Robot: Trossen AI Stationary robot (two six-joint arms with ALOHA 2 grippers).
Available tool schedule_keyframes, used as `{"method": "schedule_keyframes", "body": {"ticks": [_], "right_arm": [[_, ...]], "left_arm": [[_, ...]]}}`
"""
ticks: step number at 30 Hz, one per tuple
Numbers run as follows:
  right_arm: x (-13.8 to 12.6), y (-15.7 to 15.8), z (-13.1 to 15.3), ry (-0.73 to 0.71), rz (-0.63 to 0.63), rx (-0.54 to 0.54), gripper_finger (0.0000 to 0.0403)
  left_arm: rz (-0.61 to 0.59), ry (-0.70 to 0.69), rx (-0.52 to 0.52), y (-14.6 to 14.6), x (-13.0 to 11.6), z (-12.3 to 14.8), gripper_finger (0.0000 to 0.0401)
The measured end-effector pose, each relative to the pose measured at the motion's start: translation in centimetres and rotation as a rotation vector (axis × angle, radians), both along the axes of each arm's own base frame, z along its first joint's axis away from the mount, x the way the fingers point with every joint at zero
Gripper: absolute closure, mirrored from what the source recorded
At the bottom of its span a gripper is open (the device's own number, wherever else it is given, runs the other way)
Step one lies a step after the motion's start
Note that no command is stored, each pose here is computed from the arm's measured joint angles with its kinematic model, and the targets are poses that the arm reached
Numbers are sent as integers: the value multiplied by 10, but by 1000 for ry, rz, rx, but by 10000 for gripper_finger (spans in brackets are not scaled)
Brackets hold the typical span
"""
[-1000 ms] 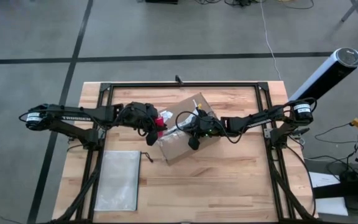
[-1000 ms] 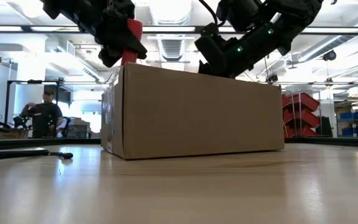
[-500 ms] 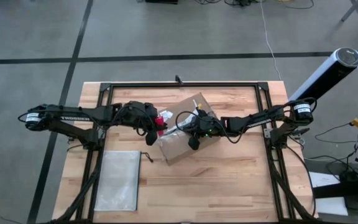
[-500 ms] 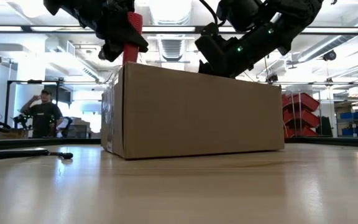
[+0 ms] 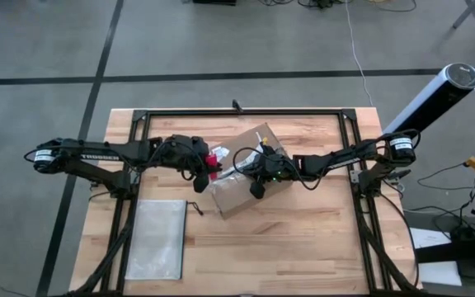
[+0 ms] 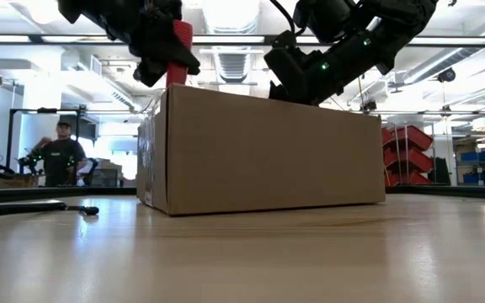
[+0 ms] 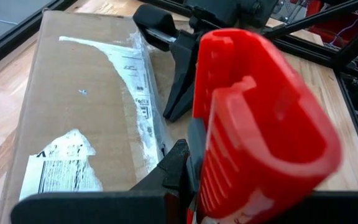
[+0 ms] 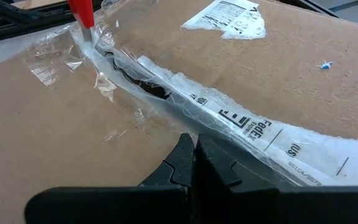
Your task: Unpack boxes
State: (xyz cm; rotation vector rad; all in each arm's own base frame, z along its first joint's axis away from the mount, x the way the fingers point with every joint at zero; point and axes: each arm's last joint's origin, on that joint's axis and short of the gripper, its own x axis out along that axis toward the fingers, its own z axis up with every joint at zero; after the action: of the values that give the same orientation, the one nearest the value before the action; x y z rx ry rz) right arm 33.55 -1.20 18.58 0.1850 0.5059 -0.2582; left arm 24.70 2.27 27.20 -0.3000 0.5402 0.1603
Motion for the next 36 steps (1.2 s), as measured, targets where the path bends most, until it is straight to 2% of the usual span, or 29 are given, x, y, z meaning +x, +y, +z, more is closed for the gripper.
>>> {"method": "schedule_keyframes", "body": {"ticks": [21, 36], "right_arm": [[0, 0, 0, 2, 3, -1, 403], [-1, 0, -1, 14, 5, 0, 403]], "left_arm": [[21, 6, -32, 0, -3, -15, 369], [15, 7, -45, -3, -5, -16, 369]]}}
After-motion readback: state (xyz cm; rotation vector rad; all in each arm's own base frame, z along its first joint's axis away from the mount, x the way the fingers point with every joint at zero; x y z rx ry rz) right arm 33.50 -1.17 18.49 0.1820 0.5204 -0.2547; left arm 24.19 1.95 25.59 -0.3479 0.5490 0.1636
